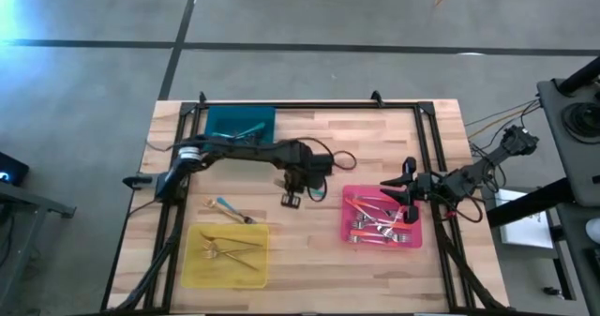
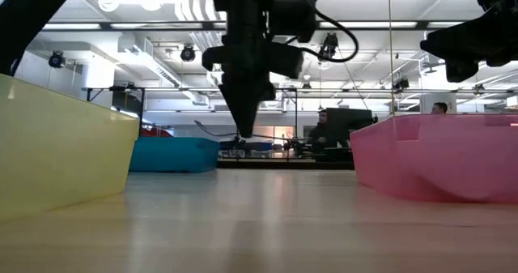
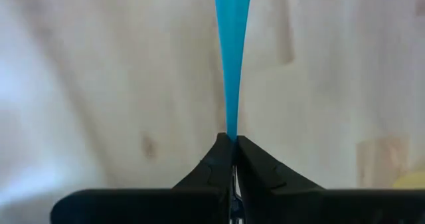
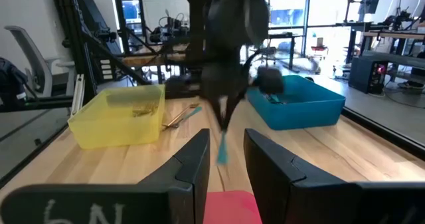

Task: Sort silverware by color (type)
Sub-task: Put the blue fork into the blue bin

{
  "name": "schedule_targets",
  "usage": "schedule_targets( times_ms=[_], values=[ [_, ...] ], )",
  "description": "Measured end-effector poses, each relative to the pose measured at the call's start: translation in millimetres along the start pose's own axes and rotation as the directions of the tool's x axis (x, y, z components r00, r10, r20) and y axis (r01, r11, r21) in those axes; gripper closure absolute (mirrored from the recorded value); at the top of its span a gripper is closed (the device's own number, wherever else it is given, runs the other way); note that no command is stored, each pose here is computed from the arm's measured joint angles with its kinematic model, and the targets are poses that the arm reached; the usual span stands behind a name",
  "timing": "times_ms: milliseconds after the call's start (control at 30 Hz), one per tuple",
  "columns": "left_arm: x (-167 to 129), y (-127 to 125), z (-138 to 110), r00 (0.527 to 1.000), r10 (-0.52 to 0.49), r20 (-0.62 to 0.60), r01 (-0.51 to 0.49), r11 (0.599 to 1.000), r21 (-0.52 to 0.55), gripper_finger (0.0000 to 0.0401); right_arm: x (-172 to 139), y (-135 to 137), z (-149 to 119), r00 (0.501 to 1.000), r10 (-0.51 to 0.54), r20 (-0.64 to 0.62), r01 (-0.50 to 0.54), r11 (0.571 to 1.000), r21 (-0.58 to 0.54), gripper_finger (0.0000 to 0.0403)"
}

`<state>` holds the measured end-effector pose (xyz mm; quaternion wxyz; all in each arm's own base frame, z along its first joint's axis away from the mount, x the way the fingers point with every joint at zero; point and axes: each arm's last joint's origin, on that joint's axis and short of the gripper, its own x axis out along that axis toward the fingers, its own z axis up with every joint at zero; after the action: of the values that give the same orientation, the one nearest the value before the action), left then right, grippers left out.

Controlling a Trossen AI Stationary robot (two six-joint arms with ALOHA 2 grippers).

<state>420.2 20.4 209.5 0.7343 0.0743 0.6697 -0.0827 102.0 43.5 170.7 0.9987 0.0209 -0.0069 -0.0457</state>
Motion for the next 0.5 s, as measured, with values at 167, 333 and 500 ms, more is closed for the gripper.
schedule_targets(
  times_ms=[167,333,500],
  values=[
    [-44.8,24.3,-25.7,0.991,0.13,0.011,-0.129,0.99,-0.058,0.0401,0.1,0.1,-0.3,1.0,0.0,-0.002,0.0,1.0,-0.002,0.0316],
    [-69.7,63.7,-65.1,0.974,0.228,0.02,-0.219,0.954,-0.204,0.0401,0.3,0.2,-0.5,1.0,0.0,-0.004,0.0,1.0,-0.003,0.0316],
    [-78.6,99.1,-120.5,0.969,0.245,-0.015,-0.232,0.897,-0.376,0.0401,0.3,0.2,-0.4,1.0,0.0,-0.004,0.0,1.0,-0.003,0.0316]
  ],
)
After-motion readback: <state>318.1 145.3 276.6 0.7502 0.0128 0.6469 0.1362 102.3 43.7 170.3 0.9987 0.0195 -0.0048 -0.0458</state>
